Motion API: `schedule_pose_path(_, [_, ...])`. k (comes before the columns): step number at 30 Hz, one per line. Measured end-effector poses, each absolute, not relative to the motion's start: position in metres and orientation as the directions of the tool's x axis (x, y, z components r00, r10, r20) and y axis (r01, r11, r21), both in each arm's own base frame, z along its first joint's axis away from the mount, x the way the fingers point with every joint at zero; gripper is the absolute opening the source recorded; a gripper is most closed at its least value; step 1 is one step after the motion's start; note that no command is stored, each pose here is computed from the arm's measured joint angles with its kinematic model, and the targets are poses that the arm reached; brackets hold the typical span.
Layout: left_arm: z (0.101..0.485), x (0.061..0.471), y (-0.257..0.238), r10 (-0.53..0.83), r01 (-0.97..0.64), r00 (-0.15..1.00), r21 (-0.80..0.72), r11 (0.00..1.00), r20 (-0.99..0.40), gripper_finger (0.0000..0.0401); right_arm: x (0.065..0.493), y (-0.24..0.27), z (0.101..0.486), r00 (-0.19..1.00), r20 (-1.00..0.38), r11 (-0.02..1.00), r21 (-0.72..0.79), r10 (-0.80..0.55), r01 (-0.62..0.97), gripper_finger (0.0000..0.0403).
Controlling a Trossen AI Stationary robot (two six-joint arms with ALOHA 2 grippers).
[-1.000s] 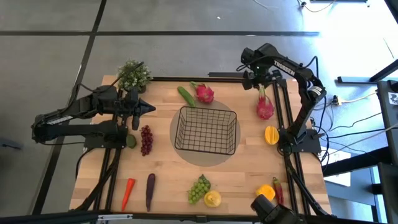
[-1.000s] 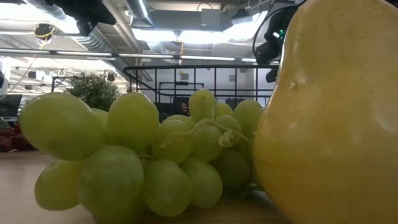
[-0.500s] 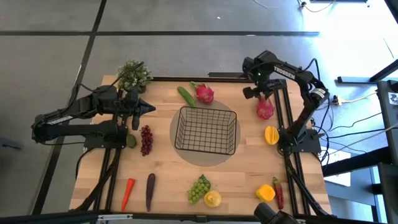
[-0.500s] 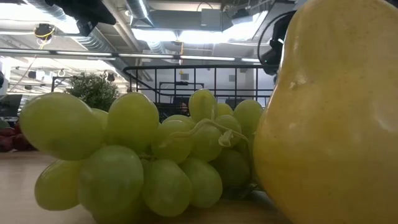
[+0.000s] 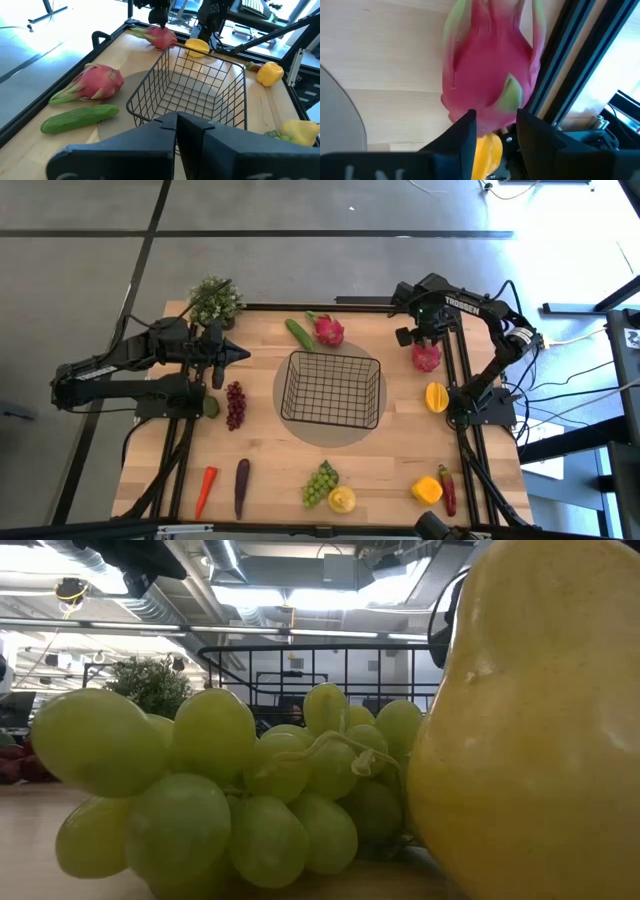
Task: Build produce basket
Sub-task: Put the right pink dragon fruit into the black wire basket
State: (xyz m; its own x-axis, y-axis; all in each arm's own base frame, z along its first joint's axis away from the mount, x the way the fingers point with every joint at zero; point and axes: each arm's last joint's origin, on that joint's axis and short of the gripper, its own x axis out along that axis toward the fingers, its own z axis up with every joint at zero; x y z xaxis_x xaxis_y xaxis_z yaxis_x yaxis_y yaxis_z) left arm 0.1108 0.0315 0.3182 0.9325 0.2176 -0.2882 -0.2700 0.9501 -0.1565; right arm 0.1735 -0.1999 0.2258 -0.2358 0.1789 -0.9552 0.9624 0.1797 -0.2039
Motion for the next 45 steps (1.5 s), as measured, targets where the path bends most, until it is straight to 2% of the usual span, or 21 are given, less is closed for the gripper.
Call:
schedule_pose_path(14, [0.318,0.111,0.032,0.217,-0.27,0.933,-0.157,0.95,-0.288,0.0,0.168,-0.206,0.226,-0.267,-0.953,0.154,-0.245,0.145,0.957,0.0129])
schedule_pose_path(22, [0.318,0.111,0.032,0.218,-0.27,0.933,-0.157,0.95,-0.288,0.0,0.165,-0.203,0.216,-0.259,-0.949,0.08,-0.248,0.177,0.965,0.0129])
schedule_pose_path(28, [0.318,0.111,0.032,0.218,-0.27,0.933,-0.157,0.95,-0.288,0.0,0.162,-0.2,0.204,-0.257,-0.949,0.101,-0.242,0.181,0.965,0.0127])
schedule_pose_path(32, [0.318,0.111,0.032,0.217,-0.27,0.933,-0.157,0.95,-0.287,0.0,0.163,-0.201,0.205,-0.248,-0.954,0.104,-0.233,0.169,0.967,0.0102])
schedule_pose_path(39, [0.318,0.111,0.032,0.217,-0.27,0.933,-0.157,0.95,-0.287,0.0,0.164,-0.202,0.205,-0.255,-0.955,0.153,-0.232,0.152,0.961,0.0015])
schedule_pose_path(45, [0.318,0.111,0.031,0.217,-0.27,0.933,-0.157,0.95,-0.287,0.0,0.171,-0.199,0.207,-0.269,-0.956,0.243,-0.235,0.117,0.941,0.0003])
